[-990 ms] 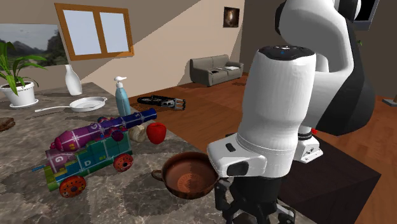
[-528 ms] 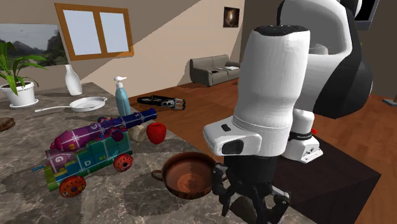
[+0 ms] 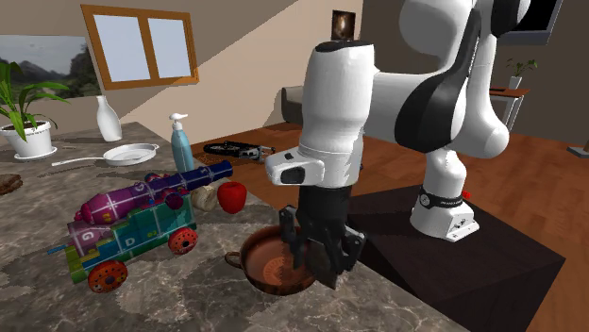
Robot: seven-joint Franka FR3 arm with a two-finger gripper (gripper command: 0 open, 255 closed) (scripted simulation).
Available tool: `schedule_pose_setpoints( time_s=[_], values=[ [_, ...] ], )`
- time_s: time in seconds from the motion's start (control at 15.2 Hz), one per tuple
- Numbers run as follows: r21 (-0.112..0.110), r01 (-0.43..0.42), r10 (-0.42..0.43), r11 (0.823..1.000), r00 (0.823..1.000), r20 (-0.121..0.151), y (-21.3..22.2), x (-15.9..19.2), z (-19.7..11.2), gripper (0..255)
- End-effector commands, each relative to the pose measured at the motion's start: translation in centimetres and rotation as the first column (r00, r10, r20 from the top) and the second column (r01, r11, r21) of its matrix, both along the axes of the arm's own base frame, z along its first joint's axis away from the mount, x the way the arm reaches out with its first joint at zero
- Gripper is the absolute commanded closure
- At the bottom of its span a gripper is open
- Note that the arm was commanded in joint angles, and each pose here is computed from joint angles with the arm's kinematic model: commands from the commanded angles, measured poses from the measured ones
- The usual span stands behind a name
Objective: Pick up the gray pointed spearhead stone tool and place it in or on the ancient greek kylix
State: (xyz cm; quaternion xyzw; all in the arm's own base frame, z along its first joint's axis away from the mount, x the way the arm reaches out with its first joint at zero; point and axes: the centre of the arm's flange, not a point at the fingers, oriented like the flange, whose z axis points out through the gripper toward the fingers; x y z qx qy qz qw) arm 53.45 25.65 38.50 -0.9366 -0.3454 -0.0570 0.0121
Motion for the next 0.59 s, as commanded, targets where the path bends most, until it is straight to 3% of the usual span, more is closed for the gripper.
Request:
schedule_pose_setpoints(
  time_s=[0.0, 0.53],
  values=[
    [0.001, -0.001, 0.001, 1.000, 1.000, 0.001, -2.6, 0.4, 0.0, 255],
    [0.001, -0.001, 0.001, 1.000, 1.000, 0.001, -13.6, 2.3, -0.2, 255]
  ],
)
